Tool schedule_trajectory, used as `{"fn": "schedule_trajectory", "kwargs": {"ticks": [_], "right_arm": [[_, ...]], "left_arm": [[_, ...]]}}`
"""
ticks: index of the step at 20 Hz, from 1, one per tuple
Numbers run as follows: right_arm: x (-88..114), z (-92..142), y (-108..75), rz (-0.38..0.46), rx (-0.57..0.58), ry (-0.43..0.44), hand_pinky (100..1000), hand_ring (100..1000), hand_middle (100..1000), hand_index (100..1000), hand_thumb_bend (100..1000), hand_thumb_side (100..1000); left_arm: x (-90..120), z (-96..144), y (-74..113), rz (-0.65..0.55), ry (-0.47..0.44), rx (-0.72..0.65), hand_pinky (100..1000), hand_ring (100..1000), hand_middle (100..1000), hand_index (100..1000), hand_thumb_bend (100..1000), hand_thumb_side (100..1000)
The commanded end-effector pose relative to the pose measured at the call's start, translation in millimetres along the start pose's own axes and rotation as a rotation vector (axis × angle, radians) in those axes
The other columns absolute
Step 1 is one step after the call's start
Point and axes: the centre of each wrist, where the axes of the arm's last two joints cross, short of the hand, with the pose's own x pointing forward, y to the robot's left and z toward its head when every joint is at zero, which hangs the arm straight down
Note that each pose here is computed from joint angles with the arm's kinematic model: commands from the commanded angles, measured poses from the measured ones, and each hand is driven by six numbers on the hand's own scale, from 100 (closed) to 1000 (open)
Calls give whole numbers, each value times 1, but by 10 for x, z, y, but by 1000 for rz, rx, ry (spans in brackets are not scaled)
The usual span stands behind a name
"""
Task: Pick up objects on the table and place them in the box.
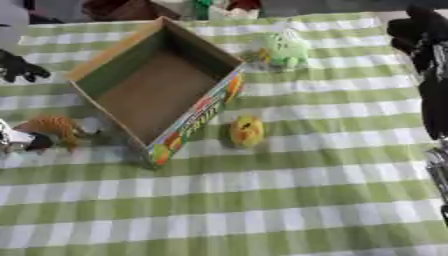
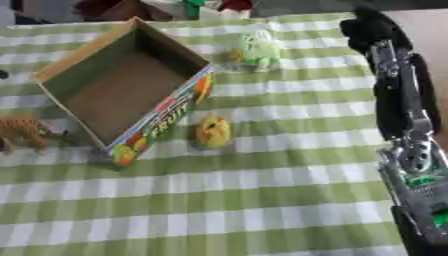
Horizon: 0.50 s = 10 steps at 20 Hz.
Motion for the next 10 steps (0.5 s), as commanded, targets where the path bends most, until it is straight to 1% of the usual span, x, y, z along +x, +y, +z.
{"fn": "schedule_trajectory", "kwargs": {"ticks": [1, 4, 6, 10], "right_arm": [[79, -50, -40, 16, 3, -35, 881, 849, 753, 905, 100, 1000], [78, -48, -39, 16, 2, -34, 881, 849, 752, 903, 100, 1000], [76, -46, -37, 15, 1, -33, 881, 849, 751, 902, 100, 1000], [75, -43, -34, 15, 1, -31, 881, 848, 751, 901, 100, 1000]], "left_arm": [[-100, 37, 6, 39, 37, -18, 686, 803, 814, 1000, 566, 713], [-116, -22, -42, 112, 30, -42, 684, 799, 809, 1000, 534, 676], [-124, -68, -76, 162, 26, -61, 685, 800, 810, 1000, 535, 674], [-138, -120, -78, 227, 40, -74, 689, 813, 828, 1000, 526, 665]]}}
